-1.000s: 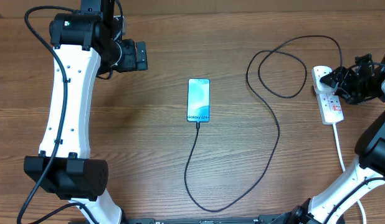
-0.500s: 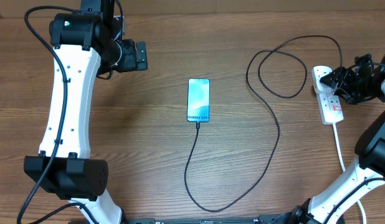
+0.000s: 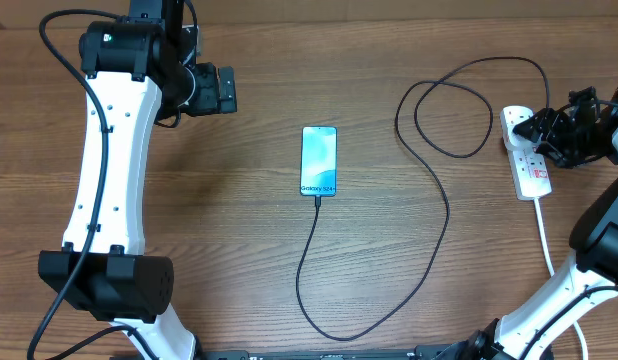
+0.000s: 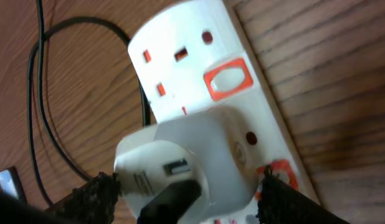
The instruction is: Plug charger to phone and switch on socket
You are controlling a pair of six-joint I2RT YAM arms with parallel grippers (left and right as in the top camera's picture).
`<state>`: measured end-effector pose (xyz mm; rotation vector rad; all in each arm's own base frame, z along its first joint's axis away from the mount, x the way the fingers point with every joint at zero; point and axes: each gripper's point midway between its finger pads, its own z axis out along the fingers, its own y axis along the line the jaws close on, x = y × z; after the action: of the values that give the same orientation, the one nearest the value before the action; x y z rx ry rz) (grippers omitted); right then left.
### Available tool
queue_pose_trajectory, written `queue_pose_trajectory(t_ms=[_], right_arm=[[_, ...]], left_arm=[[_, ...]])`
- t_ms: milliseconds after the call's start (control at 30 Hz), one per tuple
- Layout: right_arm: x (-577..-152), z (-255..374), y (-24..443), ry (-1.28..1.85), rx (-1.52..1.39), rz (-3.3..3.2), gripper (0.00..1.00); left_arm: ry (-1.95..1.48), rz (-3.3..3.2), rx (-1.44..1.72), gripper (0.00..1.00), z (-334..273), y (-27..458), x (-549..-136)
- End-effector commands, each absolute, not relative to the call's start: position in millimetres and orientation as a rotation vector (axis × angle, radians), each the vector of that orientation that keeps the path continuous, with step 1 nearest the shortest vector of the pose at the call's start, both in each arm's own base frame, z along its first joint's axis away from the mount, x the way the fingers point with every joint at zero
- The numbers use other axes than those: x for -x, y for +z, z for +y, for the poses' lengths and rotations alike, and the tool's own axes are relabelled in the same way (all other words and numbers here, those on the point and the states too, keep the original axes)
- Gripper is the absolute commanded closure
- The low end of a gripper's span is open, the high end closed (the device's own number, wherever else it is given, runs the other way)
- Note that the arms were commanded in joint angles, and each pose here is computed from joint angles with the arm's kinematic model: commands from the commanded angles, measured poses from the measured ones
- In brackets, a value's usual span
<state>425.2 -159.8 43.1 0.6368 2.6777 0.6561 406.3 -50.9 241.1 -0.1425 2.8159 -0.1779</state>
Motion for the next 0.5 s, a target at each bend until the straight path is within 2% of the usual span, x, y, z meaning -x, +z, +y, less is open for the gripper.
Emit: queue_pose_trajectory(t_ms=[0,467], right_arm=[[-415.8,-129.0,27.2,0.762,-0.634,2.735,0.25],[-413.8,-143.6,22.4,0.703,-0.7,2.729,0.27]], left_arm=[[-0.168,2.817,0.114,0.0,-53.7,239.5,-408.0],[-0.168,2.816,0.114,0.0,-53.7,239.6,-408.0]])
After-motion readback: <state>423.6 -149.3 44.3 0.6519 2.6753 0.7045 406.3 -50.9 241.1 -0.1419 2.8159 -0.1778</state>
